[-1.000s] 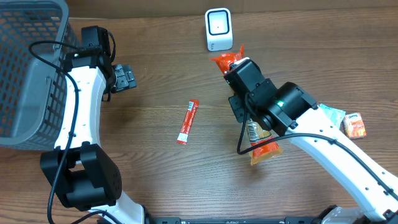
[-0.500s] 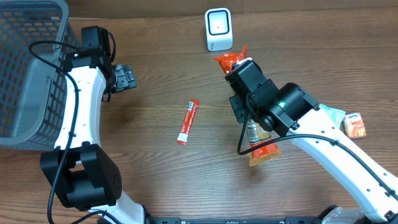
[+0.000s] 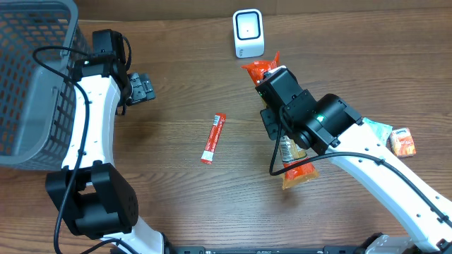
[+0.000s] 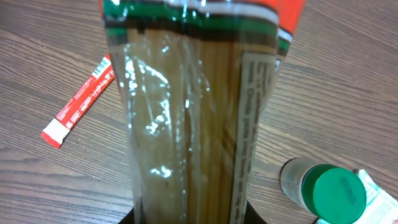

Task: Scan the item barcode
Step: 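Carry the snack tube up to the barcode scanner window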

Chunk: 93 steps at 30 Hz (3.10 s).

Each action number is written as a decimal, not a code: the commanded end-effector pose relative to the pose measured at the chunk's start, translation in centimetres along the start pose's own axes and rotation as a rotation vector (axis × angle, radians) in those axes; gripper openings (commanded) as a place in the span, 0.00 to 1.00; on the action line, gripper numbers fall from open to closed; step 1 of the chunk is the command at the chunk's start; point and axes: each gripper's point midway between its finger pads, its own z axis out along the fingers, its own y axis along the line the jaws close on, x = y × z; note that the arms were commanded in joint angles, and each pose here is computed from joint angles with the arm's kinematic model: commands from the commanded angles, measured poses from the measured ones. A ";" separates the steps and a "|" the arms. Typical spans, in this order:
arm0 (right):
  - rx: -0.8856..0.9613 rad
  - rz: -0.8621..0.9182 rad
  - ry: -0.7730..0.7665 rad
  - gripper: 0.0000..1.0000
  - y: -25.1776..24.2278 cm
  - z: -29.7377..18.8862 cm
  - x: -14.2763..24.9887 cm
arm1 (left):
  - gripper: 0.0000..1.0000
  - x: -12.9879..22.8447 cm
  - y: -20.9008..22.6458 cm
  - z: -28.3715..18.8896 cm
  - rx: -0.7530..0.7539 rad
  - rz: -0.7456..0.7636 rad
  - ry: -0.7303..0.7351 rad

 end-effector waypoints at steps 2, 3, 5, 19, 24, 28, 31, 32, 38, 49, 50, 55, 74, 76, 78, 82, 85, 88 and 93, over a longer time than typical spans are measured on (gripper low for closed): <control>-0.015 0.025 -0.087 0.04 -0.3 -2.5 -1.5 | 1.00 -0.6 -0.3 -0.8 0.013 0.012 -0.024; -0.015 0.025 -0.088 0.04 -0.3 -2.5 -1.6 | 1.00 -0.6 -0.3 -0.8 0.013 0.012 -0.024; -0.016 0.026 -0.091 0.04 -0.3 -2.5 -1.6 | 1.00 -0.6 -0.3 -0.8 0.013 0.012 -0.024; -0.185 0.151 -0.242 0.03 -1.4 -8.4 -8.6 | 1.00 -0.6 -0.3 -0.8 0.013 0.012 -0.024; -0.184 0.148 -0.271 0.03 -4.0 -12.0 -12.8 | 1.00 -0.6 -0.3 -0.8 0.013 0.012 -0.024; -0.159 0.085 -0.246 0.03 -4.1 -10.4 -14.8 | 1.00 -0.6 -0.3 -0.8 0.013 0.012 -0.024; -0.141 -0.007 -0.195 0.03 -3.3 -6.4 -15.6 | 1.00 -0.6 -0.3 -0.8 0.013 0.012 -0.024; -0.127 -0.039 -0.177 0.03 -3.1 -4.6 -15.8 | 1.00 -0.6 -0.3 -0.8 0.013 0.012 -0.024; 0.142 -0.273 -0.170 0.03 -4.8 4.9 -18.8 | 1.00 -0.6 -0.3 -0.8 0.013 0.012 -0.024; 0.591 -0.538 -0.455 0.03 -6.2 8.8 -28.7 | 1.00 -0.6 -0.3 -0.8 0.013 0.012 -0.024; 0.636 -0.551 -0.467 0.04 -6.5 9.0 -29.3 | 1.00 -0.6 -0.3 -0.8 0.013 0.012 -0.024; 0.791 -0.573 -0.555 0.04 -6.3 10.1 -31.5 | 1.00 -0.6 -0.3 -0.8 0.013 0.012 -0.024; 0.927 -0.569 -0.809 0.04 -1.6 16.2 -32.1 | 1.00 -0.6 -0.3 -0.8 0.013 0.012 -0.024; 0.912 -0.549 -0.812 0.04 -1.5 16.6 -31.9 | 1.00 -0.6 -0.3 -0.8 0.013 0.012 -0.024; 0.908 -0.544 -0.814 0.04 -1.5 16.8 -31.9 | 1.00 -0.6 -0.3 -0.8 0.013 0.012 -0.024; 0.896 -0.543 -0.814 0.04 -1.2 17.0 -31.8 | 1.00 -0.6 -0.3 -0.8 0.013 0.012 -0.024; 0.882 -0.556 -0.796 0.04 -1.0 17.5 -31.6 | 1.00 -0.6 -0.3 -0.8 0.013 0.012 -0.024; 0.880 -0.562 -0.785 0.03 -1.1 17.5 -31.6 | 1.00 -0.6 -0.3 -0.8 0.013 0.012 -0.024; 0.930 -0.401 -0.893 0.03 -2.5 10.4 -33.5 | 1.00 -0.6 -0.3 -0.8 0.013 0.012 -0.024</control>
